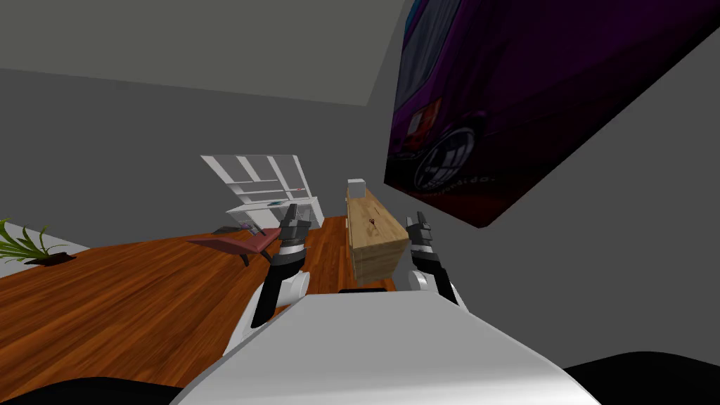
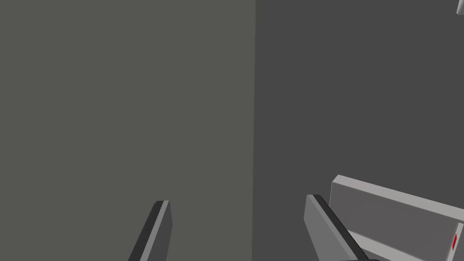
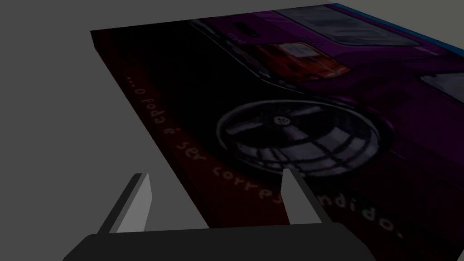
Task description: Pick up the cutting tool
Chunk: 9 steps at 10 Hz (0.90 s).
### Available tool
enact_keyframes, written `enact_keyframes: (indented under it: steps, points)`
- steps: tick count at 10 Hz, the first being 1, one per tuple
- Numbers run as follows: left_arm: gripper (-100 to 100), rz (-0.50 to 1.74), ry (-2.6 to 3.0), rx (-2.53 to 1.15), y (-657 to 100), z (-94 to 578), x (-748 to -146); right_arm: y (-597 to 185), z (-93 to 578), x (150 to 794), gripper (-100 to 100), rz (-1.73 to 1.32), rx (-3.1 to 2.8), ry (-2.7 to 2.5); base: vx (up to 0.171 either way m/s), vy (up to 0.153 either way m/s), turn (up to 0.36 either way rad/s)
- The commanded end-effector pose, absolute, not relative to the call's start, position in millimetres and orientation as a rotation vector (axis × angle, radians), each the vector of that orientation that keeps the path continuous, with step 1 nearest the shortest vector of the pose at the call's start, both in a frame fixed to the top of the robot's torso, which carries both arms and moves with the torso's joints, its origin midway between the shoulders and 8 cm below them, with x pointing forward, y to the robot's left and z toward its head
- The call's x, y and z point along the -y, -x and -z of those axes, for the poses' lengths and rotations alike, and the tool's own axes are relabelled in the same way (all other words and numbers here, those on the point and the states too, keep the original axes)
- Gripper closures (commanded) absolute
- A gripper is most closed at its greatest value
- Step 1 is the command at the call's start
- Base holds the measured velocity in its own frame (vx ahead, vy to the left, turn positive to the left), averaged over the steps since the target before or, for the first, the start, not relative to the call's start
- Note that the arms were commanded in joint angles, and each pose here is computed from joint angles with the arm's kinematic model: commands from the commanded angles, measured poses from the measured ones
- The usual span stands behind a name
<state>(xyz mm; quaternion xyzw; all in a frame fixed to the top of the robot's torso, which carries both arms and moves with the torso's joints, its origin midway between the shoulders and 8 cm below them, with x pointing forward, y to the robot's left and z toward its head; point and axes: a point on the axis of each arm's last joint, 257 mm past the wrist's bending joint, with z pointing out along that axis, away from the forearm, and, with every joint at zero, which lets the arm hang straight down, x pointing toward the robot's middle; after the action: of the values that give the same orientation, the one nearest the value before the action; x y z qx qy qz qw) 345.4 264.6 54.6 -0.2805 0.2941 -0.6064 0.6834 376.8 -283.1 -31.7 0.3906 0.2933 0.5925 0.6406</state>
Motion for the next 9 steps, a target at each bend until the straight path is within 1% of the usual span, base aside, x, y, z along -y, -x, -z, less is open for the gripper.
enact_keyframes:
  steps: [1,3,5,7,8,9]
  points:
    - [0,1.360,0.629,-0.659,-345.4,-54.6,-264.6,-376.3,36.7,280.5,-100,-1.336,-0.717,-0.868,-0.022,0.062,-0.030]
    - [0,1.360,0.629,-0.659,-345.4,-54.6,-264.6,-374.8,49.5,276.6,-100,-1.303,-0.804,-0.835,-0.049,0.153,-0.067]
    - [0,1.360,0.629,-0.659,-345.4,-54.7,-264.5,-371.8,69.0,272.5,-100,-1.259,-0.905,-0.806,-0.100,0.236,-0.095]
    - [0,1.360,0.629,-0.659,-345.4,-54.6,-264.5,-366.3,95.8,269.8,-100,-1.201,-1.021,-0.777,-0.053,0.260,-0.114]
    - [0,1.360,0.629,-0.659,-345.4,-54.6,-264.5,-366.2,96.0,269.5,-100,-1.201,-1.026,-0.772,-0.061,0.213,-0.040]
    - [0,1.360,0.629,-0.659,-345.4,-54.7,-264.5,-362.1,112.4,269.2,-100,-1.167,-1.090,-0.757,-0.034,0.173,-0.055]
